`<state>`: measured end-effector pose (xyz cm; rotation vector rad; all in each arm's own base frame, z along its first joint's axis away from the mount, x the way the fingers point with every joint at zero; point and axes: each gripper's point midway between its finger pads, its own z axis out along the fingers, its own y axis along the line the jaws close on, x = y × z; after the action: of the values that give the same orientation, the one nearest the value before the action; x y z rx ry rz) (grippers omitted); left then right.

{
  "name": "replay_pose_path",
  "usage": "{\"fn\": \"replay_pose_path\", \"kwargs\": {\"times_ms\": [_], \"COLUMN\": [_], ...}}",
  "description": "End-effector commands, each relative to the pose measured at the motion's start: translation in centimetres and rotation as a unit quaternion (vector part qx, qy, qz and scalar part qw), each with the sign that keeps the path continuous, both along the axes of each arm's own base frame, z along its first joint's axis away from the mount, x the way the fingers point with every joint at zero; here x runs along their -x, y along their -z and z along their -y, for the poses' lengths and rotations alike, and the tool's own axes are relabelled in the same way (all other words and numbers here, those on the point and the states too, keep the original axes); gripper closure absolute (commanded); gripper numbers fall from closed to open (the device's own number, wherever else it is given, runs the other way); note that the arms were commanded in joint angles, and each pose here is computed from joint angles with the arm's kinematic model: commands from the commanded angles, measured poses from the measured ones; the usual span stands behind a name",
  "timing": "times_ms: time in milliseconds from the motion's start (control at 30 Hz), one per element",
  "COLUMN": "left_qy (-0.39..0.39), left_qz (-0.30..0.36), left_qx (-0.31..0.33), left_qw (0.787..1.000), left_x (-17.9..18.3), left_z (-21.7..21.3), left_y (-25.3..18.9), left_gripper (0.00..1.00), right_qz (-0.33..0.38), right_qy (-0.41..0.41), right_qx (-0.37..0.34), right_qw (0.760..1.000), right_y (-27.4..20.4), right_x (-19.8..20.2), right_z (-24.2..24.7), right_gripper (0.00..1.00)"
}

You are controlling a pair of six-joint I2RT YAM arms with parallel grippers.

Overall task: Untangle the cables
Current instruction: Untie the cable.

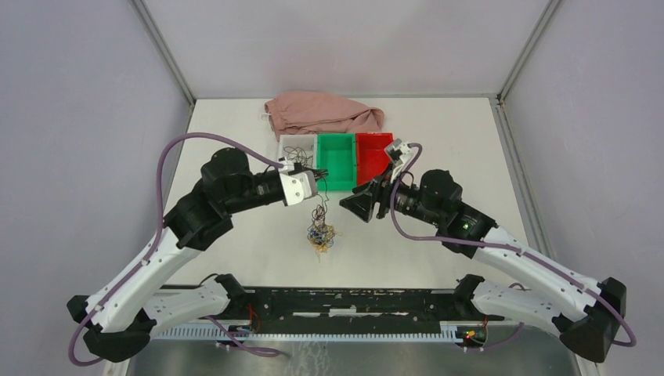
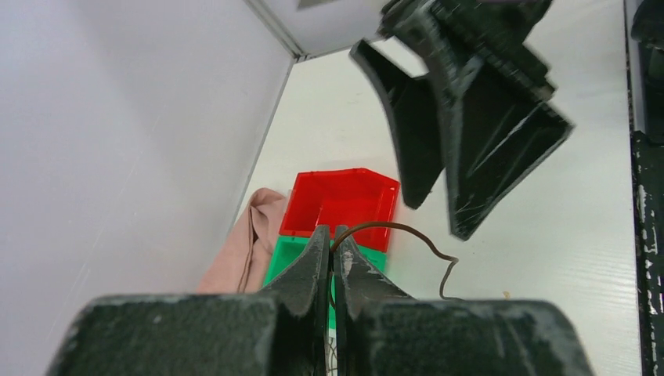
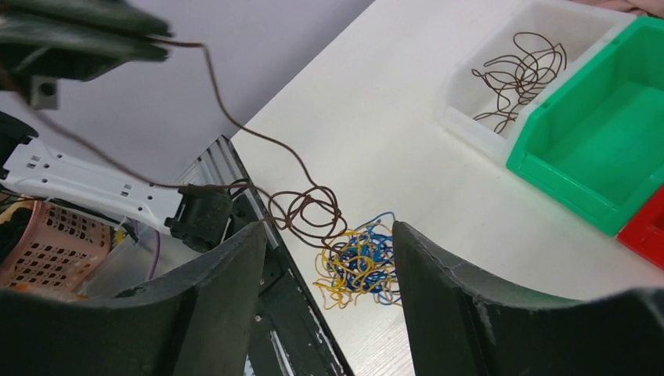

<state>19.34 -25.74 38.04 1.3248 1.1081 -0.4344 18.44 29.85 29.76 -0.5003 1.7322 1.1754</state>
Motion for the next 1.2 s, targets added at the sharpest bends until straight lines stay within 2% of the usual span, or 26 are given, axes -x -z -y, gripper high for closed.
{"fn": "replay_pose_path", "kwargs": {"times_ms": [0, 233, 500, 733, 1167], "left_qy": [0.058, 0.065, 0.066, 0.07, 0.071], "left_qz": [0.048, 0.046, 0.047, 0.05, 0.097], "left_qx": [0.013, 0.005, 0.006, 0.025, 0.08], "left_qw": [0.997, 0.997, 0.997, 0.996, 0.99], "left_x": [2.2, 2.2, 1.8, 2.0, 2.6], "left_z": [0.1, 0.3, 0.7, 0.9, 0.5], "left_y": [-2.2, -1.8, -1.9, -4.0, -11.5], "left_gripper": [0.97, 0.97, 0.97, 0.97, 0.97], "right_qz": [-0.002, -0.018, -0.034, -0.055, -0.092], "right_qy": [-0.017, -0.074, -0.102, -0.093, -0.056], "right_qx": [-0.004, -0.036, -0.033, -0.028, -0.003], "right_qw": [1.0, 0.996, 0.994, 0.994, 0.994], "right_y": [-1.6, -2.9, -1.3, 1.3, 7.0], "right_x": [-1.3, -1.7, -1.1, -1.8, -2.7], "right_z": [-2.0, -5.7, -8.3, -10.2, -10.2], "right_gripper": [0.32, 0.3, 0.29, 0.37, 0.5]}}
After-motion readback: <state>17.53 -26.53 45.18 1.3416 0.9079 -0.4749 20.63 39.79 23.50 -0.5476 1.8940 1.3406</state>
